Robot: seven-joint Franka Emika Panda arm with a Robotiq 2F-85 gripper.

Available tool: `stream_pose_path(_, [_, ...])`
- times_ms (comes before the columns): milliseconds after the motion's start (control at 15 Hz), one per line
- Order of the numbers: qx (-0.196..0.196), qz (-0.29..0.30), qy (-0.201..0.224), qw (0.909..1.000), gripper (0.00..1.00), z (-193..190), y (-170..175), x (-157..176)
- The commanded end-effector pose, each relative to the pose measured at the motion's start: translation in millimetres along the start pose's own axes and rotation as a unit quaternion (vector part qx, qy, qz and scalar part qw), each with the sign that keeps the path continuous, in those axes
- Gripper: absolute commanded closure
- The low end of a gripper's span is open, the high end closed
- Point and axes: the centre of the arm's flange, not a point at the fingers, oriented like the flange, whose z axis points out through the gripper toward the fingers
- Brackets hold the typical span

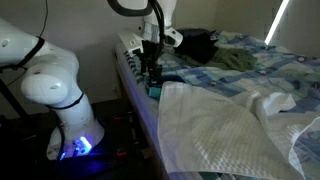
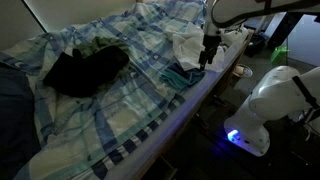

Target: Unfold the blue towel.

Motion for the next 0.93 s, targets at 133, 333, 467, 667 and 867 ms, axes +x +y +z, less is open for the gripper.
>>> stream_pose_path(133, [0.01, 0.04, 0.017, 0.999, 0.0, 1, 0, 8])
stream_pose_path(333, [0.045, 0.079, 0.018, 0.9957, 0.0, 5, -9, 18])
stream_pose_path(467, [0.069, 0.095, 0.011, 0.993, 0.0, 12, -17, 25])
stream_pose_path(667, [0.096, 0.119, -0.004, 0.9883, 0.0, 25, -29, 33])
stream_pose_path(867, [0.116, 0.163, -0.019, 0.9795, 0.0, 40, -40, 39])
